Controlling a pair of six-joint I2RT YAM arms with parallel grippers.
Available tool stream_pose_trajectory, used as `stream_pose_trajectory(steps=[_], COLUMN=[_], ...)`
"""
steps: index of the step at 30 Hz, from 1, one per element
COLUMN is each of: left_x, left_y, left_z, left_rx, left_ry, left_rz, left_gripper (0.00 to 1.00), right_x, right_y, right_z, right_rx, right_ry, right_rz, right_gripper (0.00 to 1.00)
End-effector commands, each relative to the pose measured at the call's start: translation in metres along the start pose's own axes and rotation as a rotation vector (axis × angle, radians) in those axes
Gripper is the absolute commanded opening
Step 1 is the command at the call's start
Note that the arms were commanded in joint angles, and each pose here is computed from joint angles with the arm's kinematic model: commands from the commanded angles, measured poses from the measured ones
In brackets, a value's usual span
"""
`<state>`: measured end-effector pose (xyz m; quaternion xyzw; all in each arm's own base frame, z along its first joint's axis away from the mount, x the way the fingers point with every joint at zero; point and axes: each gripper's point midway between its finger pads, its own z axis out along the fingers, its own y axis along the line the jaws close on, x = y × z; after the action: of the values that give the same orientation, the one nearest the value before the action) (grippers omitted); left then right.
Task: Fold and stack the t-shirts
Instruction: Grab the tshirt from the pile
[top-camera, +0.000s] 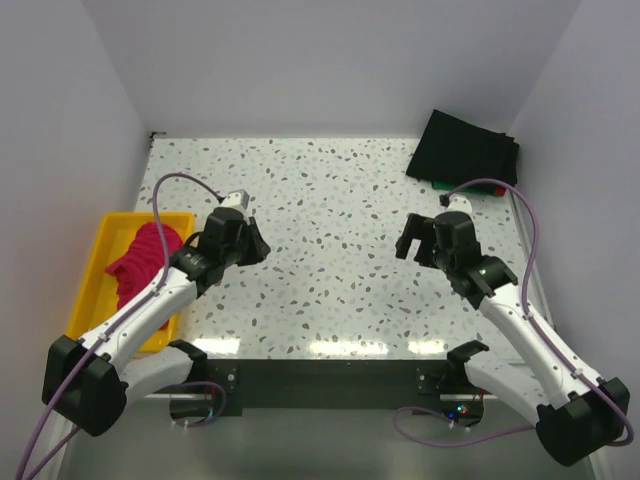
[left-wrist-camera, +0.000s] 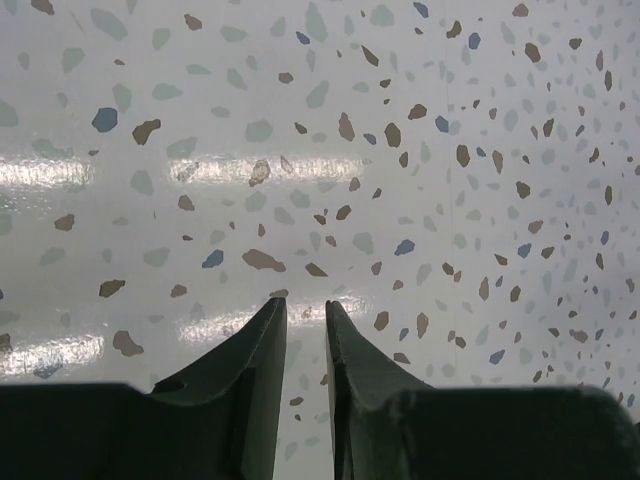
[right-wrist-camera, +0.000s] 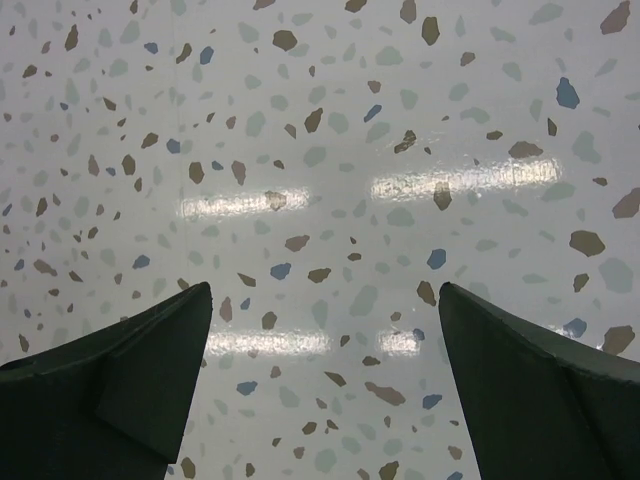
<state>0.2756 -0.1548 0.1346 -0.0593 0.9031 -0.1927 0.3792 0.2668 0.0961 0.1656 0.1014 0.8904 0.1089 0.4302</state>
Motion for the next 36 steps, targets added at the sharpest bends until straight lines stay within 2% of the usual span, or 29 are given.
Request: stream_pose_trajectory(steps=[1, 10, 16, 19, 20, 22, 24, 25, 28, 32, 36], left_x=[-0.023, -0.040, -0.080, -0.107, -0.122, -0.128, -0.134, -0.137, -0.123, -0.094, -0.067], left_y=[-0.008, -0.008, 0.020, 0.056, 0.081, 0.111, 0.155, 0.183, 0.222, 0.277, 0.305], left_z=[-0.004, -0.010, -0.021, -0.034, -0.043, -0.054, -0.070, -0.080, -0.077, -0.079, -0.079], left_rx=[0.005, -0.037, -0.231, -0.335, -0.393, -0.463, -0.557, -0.615, -0.666, -0.797, -0.891], left_ry=[-0.062, -0.085, -0.144, -0.171, -0.200, -0.215, -0.248, -0.274, -0.230, -0.202, -0.178], left_rz=[-0.033, -0.037, -0.032, -0.087, -0.132, -0.179, -0.255, -0.309, -0.405, -0.578, -0.684], left_gripper=[0.27, 0.29, 0.38, 0.44, 0.46, 0.49, 0.50, 0.53, 0.63, 0.63, 0.71], right_x=[-0.009, -0.003, -0.001, 0.002, 0.003, 0.004, 0.004, 0.005, 0.006, 0.009, 0.010], right_y=[0.004, 0.006, 0.007, 0.007, 0.009, 0.011, 0.012, 0.012, 0.014, 0.016, 0.019], right_z=[-0.007, -0.006, -0.008, -0.007, -0.007, -0.007, -0.006, -0.006, -0.005, -0.003, -0.001], right_rx=[-0.029, -0.046, -0.060, -0.069, -0.074, -0.084, -0.090, -0.091, -0.103, -0.116, -0.127], right_ry=[-0.036, -0.014, -0.013, -0.008, -0.005, 0.002, 0.004, 0.006, 0.012, 0.023, 0.029], right_rz=[-0.010, -0.019, -0.018, -0.020, -0.023, -0.025, -0.024, -0.025, -0.027, -0.026, -0.031], right_gripper=[0.99, 0.99, 0.99, 0.99, 0.99, 0.99, 0.99, 0.99, 0.99, 0.99, 0.99])
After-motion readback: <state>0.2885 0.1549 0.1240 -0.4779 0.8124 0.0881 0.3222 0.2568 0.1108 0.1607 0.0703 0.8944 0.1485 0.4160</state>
